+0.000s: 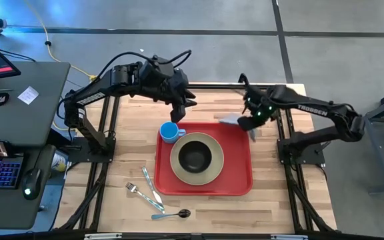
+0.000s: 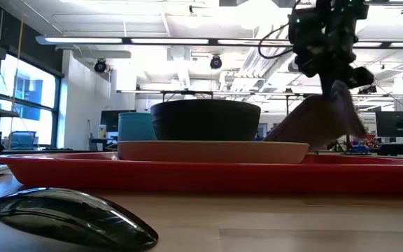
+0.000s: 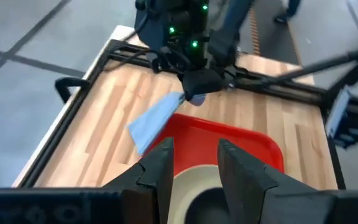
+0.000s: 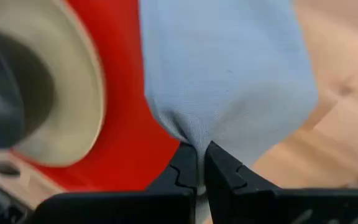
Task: Set up tray
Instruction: Put the gray napkin on the red tray to the right of the brown plate
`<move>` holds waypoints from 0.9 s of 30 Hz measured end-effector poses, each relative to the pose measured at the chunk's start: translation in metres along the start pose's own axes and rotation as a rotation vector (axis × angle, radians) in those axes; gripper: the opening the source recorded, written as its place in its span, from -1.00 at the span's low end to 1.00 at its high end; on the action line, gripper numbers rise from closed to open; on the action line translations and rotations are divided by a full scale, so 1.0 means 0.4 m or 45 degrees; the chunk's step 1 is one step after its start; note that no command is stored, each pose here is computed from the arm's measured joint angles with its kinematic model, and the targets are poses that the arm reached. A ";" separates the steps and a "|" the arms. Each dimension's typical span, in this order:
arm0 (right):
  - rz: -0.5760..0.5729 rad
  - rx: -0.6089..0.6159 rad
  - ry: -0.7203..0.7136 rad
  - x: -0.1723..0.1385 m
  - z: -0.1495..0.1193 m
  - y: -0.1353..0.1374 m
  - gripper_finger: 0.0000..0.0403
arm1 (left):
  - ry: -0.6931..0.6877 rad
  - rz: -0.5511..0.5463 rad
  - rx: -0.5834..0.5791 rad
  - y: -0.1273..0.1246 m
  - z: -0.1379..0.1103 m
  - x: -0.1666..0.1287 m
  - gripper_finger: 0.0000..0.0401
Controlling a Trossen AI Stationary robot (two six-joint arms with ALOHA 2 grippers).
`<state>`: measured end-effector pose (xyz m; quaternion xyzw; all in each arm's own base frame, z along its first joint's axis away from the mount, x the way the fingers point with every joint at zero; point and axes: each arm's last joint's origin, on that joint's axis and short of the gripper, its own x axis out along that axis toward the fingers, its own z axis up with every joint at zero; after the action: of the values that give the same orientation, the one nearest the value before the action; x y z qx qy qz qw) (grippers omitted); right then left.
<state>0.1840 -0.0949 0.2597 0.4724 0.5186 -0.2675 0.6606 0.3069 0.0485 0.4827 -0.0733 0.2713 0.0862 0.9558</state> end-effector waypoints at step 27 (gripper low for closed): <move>0.046 0.036 0.420 0.311 -0.109 0.250 -0.64 | 0.125 -0.075 0.193 -0.002 -0.026 -0.026 -0.22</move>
<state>0.2895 0.0024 0.1770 0.5284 0.6077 -0.1814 0.5645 0.2932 0.0444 0.4794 -0.0130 0.3213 0.0338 0.9463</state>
